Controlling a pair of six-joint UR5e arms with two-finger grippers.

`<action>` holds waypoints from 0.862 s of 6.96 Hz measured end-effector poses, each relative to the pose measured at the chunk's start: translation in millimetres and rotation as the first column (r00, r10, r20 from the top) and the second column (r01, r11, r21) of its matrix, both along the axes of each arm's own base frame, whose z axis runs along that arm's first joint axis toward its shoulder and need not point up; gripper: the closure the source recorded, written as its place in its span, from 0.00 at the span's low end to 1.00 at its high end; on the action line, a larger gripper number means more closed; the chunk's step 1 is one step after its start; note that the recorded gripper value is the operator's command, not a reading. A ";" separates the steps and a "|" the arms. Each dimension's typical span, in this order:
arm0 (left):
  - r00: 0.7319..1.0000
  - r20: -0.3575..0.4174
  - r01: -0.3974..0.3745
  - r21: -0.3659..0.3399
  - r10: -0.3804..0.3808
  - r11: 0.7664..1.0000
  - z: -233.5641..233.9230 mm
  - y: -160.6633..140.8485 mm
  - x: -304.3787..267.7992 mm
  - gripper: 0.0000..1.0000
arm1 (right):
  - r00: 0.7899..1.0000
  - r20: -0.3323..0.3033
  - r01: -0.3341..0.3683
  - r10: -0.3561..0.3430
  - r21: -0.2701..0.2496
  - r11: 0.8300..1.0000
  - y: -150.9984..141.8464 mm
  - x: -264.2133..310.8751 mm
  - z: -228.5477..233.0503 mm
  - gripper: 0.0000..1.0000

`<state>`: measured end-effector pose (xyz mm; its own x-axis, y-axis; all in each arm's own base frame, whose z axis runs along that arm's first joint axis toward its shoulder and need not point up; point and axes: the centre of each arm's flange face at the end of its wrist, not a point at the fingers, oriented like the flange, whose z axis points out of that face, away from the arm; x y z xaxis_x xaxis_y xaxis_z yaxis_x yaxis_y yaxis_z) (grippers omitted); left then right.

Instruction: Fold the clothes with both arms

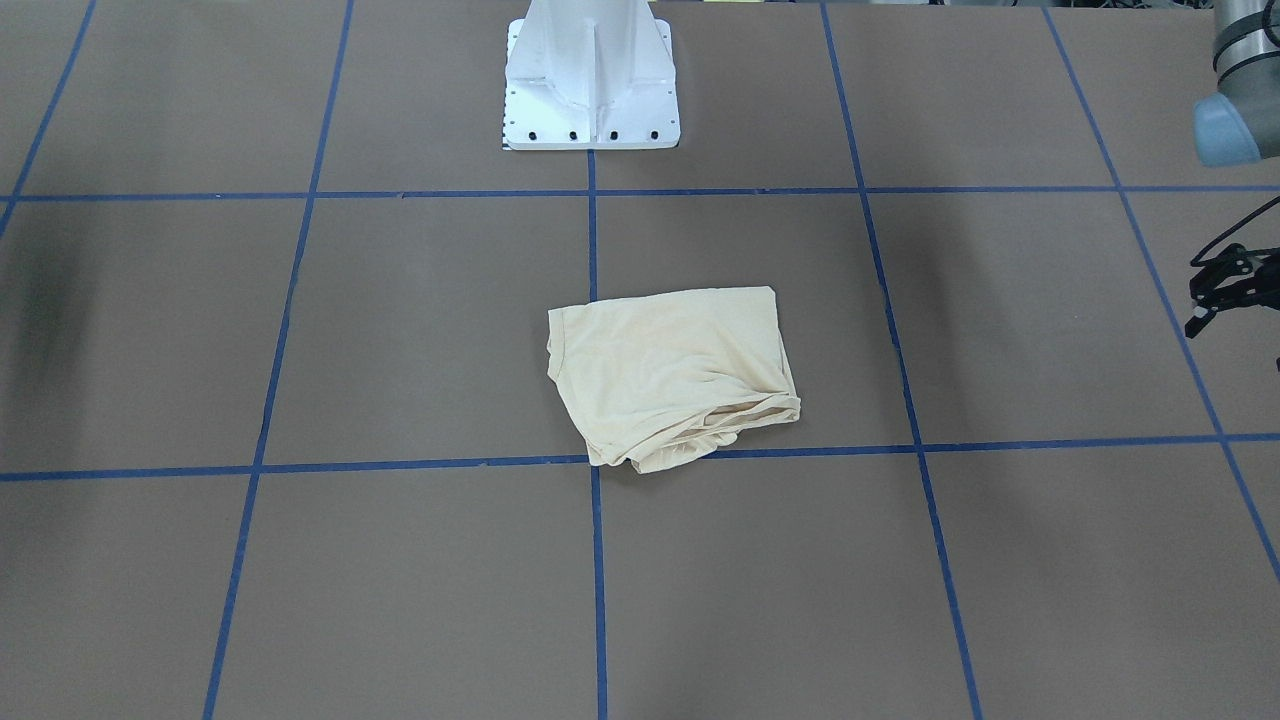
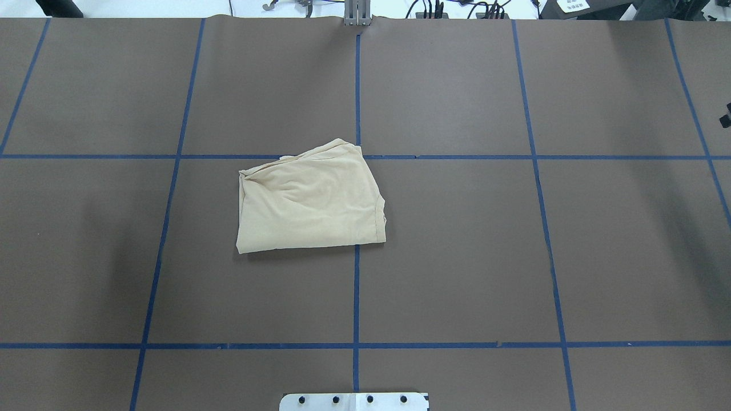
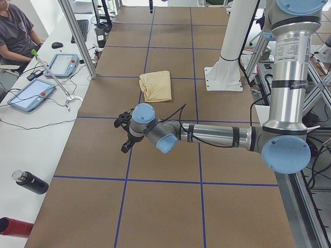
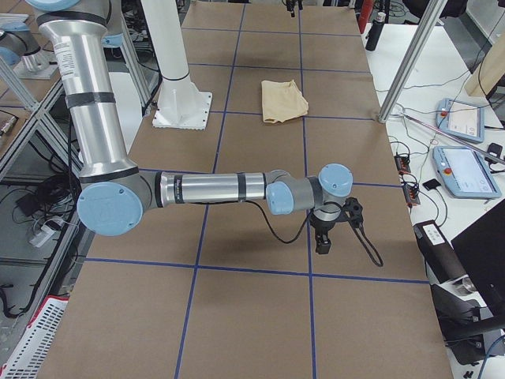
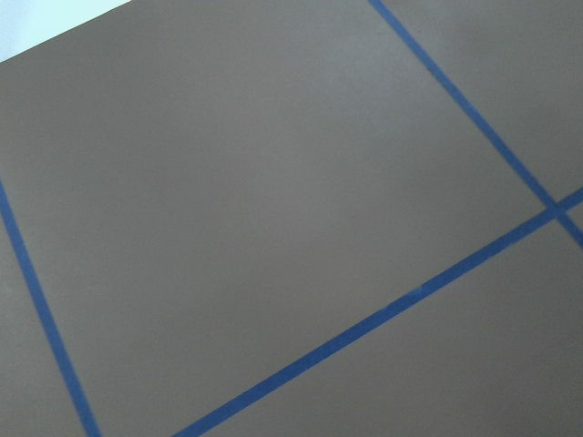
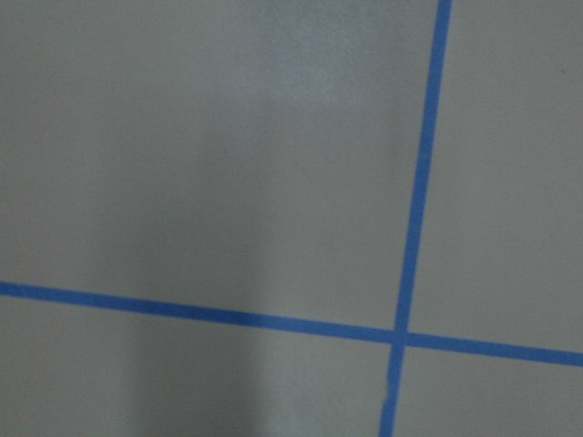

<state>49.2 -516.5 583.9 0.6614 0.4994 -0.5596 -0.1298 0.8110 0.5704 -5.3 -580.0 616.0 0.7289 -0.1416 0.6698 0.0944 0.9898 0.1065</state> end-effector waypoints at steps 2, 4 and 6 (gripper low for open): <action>1.000 0.008 -0.002 -0.059 0.003 0.998 11.0 -2.2 -38.6 0.00 | 0.999 -0.005 0.045 -0.045 -0.021 0.999 10.1 20.1 -5.9 0.00; 1.000 -0.019 0.007 -0.125 -0.010 0.992 -5.4 -16.4 -59.9 0.00 | 0.998 0.034 0.053 -0.051 -0.039 0.998 21.7 20.3 -2.6 0.00; 0.999 -0.041 0.015 -0.183 -0.022 0.983 -21.8 -21.4 -69.6 0.00 | 0.997 0.048 0.059 -0.057 -0.042 0.997 30.0 20.4 2.4 0.00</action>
